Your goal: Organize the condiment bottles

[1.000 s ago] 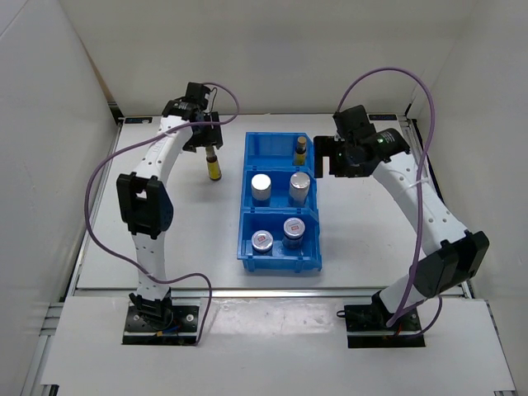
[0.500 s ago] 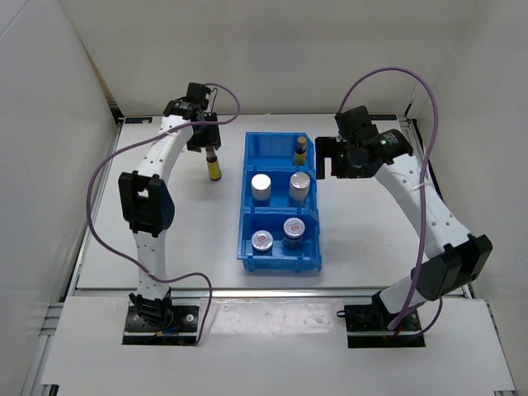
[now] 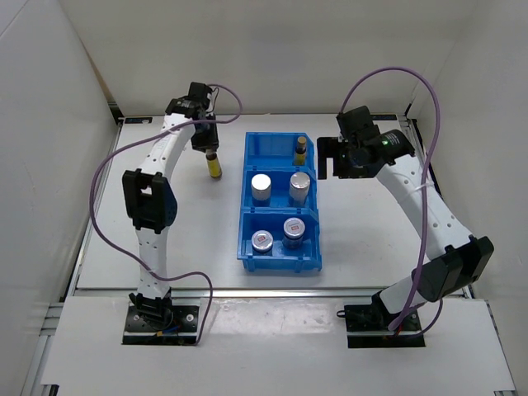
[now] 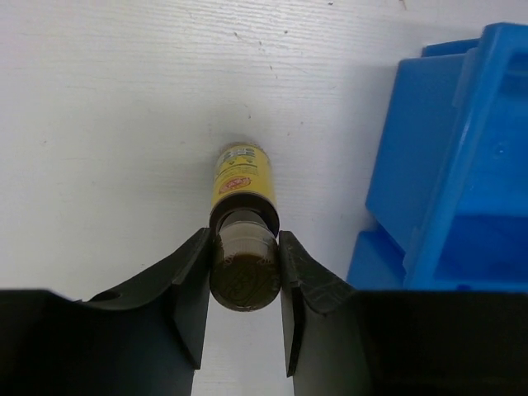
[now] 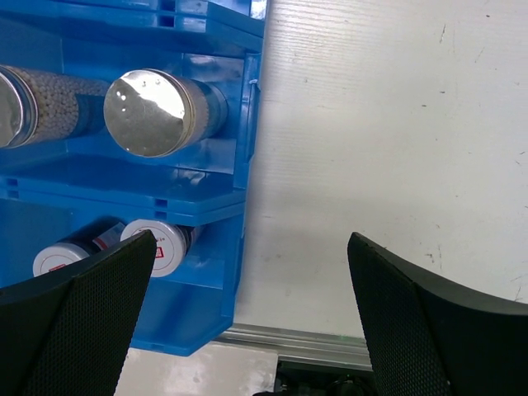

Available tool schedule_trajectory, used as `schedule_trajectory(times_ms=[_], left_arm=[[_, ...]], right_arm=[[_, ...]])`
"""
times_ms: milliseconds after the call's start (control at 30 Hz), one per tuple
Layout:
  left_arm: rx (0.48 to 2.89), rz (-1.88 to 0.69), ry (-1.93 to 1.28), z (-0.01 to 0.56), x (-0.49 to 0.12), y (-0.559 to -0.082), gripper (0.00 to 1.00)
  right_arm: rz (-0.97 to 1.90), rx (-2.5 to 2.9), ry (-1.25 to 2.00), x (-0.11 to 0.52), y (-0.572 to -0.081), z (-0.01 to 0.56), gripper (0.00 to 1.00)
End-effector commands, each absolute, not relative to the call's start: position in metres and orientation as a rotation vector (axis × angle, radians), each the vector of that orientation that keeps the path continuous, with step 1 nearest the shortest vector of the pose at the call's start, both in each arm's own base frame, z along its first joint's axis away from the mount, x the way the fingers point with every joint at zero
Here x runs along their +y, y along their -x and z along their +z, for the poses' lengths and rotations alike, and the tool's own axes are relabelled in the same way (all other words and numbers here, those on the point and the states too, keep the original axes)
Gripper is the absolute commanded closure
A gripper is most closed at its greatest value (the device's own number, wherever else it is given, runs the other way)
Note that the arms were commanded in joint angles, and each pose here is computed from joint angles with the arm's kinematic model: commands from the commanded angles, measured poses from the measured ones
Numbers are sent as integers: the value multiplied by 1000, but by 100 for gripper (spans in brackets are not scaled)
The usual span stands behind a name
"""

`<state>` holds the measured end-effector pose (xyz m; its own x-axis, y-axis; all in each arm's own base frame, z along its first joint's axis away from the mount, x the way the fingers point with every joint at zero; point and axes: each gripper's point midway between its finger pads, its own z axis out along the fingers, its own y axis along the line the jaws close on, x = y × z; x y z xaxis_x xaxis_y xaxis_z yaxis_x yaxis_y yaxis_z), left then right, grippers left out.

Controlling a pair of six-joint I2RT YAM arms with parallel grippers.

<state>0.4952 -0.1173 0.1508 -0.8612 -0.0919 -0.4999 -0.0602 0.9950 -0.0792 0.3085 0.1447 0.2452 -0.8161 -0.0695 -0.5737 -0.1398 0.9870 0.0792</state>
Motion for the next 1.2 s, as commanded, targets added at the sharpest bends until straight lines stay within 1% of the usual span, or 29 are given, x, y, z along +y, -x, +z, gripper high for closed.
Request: schedule_trajectory(times_ms=[0, 33, 100, 233, 400, 533, 733, 933, 1133, 1167], left_arm=[[2467, -148, 126, 216, -118, -504, 83], [2424, -167, 141, 236, -119, -505, 87], [2391, -183, 157, 254, -120, -503, 89], [2285, -266, 196, 304, -128, -494, 89], [2203, -417, 109, 340, -180, -482, 89], [2147, -484, 13, 353, -220, -478, 89], [2210, -513, -88, 319, -266, -475, 89], [2280, -421, -117, 276, -277, -482, 89], [2347, -353, -133, 236, -277, -492, 89], [2356, -349, -134, 231, -278, -493, 88]], right_arm=[[137, 2507, 136, 136, -303, 252, 0], [137, 2507, 136, 136, -303, 252, 0], [141, 2499, 134, 135, -302, 255, 0], [141, 2498, 134, 134, -299, 254, 0], [130, 2513, 125, 128, -294, 248, 0], [126, 2522, 126, 127, -291, 245, 0], [115, 2520, 87, 113, -285, 243, 0], [112, 2516, 61, 102, -279, 243, 0], [104, 2550, 46, 95, -272, 231, 0], [117, 2552, 50, 97, -271, 231, 0]])
